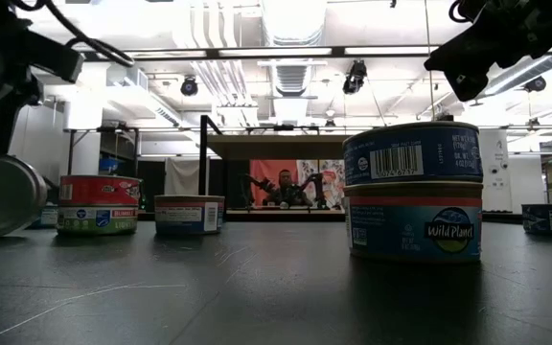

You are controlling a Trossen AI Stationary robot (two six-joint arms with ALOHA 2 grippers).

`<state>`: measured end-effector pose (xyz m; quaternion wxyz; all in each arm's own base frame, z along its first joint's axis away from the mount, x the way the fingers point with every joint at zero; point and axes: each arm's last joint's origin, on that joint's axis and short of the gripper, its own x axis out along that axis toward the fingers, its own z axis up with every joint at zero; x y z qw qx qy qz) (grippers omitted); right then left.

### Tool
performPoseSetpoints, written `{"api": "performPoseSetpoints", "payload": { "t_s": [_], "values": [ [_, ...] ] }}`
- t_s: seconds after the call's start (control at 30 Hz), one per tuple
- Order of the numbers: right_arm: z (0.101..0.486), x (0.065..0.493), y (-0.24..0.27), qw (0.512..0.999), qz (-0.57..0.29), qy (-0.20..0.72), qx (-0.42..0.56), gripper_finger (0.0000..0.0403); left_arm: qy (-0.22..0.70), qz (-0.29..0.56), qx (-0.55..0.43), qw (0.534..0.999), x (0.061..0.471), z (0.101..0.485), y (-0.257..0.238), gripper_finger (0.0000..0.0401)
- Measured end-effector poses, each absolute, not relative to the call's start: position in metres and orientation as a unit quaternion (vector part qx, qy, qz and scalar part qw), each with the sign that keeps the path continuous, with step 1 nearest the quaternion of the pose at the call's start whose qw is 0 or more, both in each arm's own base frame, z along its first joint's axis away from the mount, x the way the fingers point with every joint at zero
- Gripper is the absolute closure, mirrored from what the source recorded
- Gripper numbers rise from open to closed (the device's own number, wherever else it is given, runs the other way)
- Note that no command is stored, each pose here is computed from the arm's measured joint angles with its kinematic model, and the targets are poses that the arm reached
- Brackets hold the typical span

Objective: Stack canned seafood by type on shelf
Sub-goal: Put the green white tuna can on the shelf

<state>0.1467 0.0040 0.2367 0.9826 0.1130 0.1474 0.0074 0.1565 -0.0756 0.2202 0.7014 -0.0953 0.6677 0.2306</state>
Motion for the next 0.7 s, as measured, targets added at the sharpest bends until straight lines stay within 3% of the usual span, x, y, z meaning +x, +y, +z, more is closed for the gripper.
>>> {"api": "performPoseSetpoints", "payload": {
  "t_s": [0.37, 0.63, 0.7],
  "values": [
    [0.237, 0.147, 0.004, 0.983, 0.008, 0.147, 0.113, 0.036, 0.656, 0.215, -0.104, 0.716, 0.157, 0.2, -0.076, 0.0178],
    [0.237, 0.147, 0.004, 0.982, 0.009, 0.148, 0.113, 0.036, 0.658, 0.211, -0.098, 0.716, 0.157, 0.198, -0.076, 0.0281],
    [0.237, 0.147, 0.004, 0.982, 0.009, 0.148, 0.113, 0.036, 0.659, 0.21, -0.098, 0.715, 0.157, 0.198, -0.076, 0.0281]
  ]
}}
